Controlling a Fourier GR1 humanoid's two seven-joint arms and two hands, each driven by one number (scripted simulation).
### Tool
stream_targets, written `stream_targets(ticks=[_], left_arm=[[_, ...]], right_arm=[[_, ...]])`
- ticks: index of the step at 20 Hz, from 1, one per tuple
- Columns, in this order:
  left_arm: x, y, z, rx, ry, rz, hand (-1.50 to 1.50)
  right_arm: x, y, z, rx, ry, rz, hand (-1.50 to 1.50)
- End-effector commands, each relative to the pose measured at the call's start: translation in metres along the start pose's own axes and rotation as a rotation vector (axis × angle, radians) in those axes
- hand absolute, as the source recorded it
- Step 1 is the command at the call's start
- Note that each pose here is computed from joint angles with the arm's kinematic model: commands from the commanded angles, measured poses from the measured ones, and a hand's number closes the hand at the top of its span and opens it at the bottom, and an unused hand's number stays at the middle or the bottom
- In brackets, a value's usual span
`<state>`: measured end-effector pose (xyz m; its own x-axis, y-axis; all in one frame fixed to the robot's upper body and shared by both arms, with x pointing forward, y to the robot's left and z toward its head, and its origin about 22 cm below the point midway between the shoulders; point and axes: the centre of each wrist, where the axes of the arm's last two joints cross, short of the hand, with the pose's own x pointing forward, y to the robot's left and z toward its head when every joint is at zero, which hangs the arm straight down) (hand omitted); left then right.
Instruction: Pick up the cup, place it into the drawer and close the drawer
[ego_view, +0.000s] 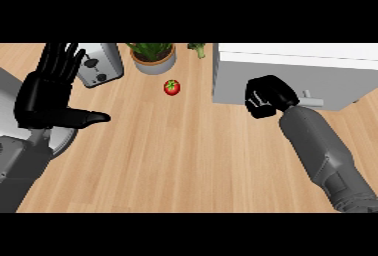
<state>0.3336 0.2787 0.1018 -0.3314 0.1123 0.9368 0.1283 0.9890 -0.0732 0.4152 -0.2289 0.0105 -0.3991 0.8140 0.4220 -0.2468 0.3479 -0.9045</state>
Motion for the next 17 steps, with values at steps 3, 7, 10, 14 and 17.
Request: stream_targets(ticks=[3, 7, 10, 14, 17], left_arm=[[-0.001, -0.009, 0.003, -0.045, -0.007, 0.029, -1.5], [-0.006, -0.007, 0.005, -0.054, -0.005, 0.035, -1.5], [-0.018, -0.009, 0.018, -0.064, 0.025, 0.044, -1.5], [-0.011, -0.008, 0.009, -0.088, 0.01, 0.038, -1.5], [-0.014, -0.008, 0.009, -0.078, 0.025, 0.038, -1.5]], right_arm=[[-0.024, -0.036, 0.004, -0.037, 0.132, -0.046, 1.5], [-0.027, -0.051, 0.005, -0.06, 0.126, -0.069, 1.5], [-0.031, -0.063, 0.008, -0.106, 0.109, -0.087, 1.5], [-0.032, -0.065, 0.009, -0.129, 0.088, -0.115, 1.5], [-0.032, -0.065, 0.008, -0.124, 0.08, -0.106, 1.5]])
